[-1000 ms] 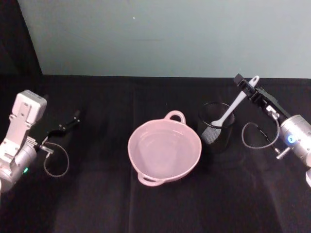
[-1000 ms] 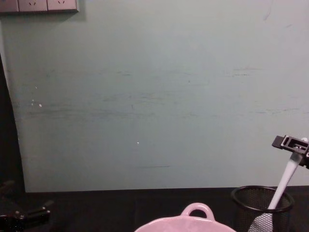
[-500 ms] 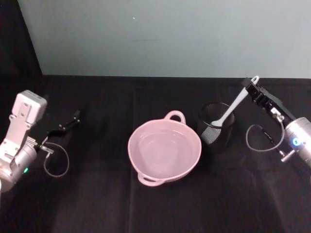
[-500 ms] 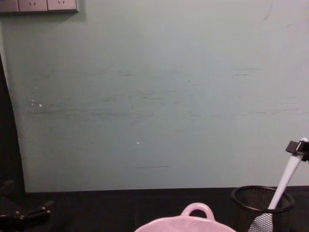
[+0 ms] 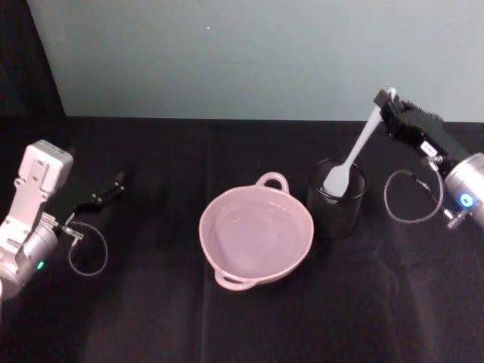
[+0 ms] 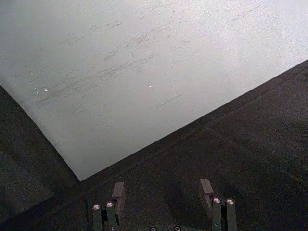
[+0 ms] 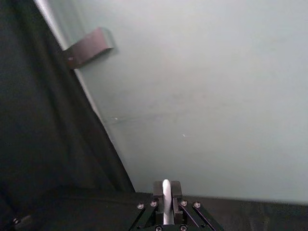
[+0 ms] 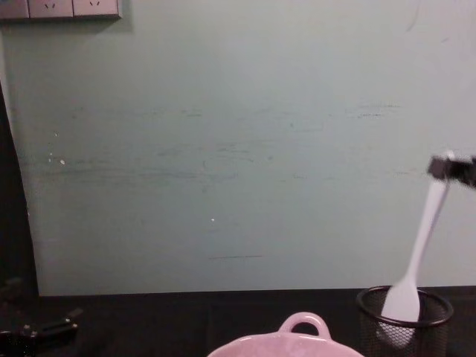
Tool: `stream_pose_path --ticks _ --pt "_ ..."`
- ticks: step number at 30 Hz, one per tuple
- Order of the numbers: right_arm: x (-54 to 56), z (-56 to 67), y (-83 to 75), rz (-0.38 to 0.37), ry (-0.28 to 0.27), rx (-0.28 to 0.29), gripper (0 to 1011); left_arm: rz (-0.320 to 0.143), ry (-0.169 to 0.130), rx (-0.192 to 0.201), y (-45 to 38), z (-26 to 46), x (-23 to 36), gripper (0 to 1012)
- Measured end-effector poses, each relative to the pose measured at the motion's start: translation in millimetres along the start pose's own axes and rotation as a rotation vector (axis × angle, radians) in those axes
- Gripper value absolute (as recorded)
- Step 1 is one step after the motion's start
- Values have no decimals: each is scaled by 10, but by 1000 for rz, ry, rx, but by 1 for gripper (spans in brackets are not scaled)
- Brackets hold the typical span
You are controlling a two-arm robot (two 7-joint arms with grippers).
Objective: Use the one hand to pick up the spoon and stir the clear water in the bowl.
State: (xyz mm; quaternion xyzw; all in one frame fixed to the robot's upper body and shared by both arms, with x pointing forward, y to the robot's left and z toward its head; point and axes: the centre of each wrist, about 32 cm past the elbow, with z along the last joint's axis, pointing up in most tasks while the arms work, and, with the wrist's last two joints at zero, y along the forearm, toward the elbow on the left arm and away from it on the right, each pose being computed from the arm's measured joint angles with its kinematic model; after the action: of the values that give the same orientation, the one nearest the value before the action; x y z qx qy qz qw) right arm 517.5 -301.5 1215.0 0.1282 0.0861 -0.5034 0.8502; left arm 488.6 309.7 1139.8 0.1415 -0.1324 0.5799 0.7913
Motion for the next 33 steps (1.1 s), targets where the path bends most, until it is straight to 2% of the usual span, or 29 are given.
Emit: stream_pose_path --ticks 1,6,9,12,13,15,21,33 --pt "-44 91 21 20 -36 4 109 0 0 0 0 0 0 1011" --pt "-172 352 77 73 -115 7 109 0 0 0 0 0 0 1011" --pt "-283 585 124 115 -182 -5 109 0 0 0 0 0 0 1011" --pt "-360 752 159 142 -229 -27 109 0 0 0 0 0 0 1011" --pt "-360 752 159 142 -229 -27 109 0 0 0 0 0 0 1011" --pt "-425 884 187 159 -261 -41 109 0 0 0 0 0 0 1011" --pt "-469 983 211 168 -278 -66 109 0 0 0 0 0 0 1011" --pt "-464 973 208 166 -276 -62 109 0 0 0 0 0 0 1011"
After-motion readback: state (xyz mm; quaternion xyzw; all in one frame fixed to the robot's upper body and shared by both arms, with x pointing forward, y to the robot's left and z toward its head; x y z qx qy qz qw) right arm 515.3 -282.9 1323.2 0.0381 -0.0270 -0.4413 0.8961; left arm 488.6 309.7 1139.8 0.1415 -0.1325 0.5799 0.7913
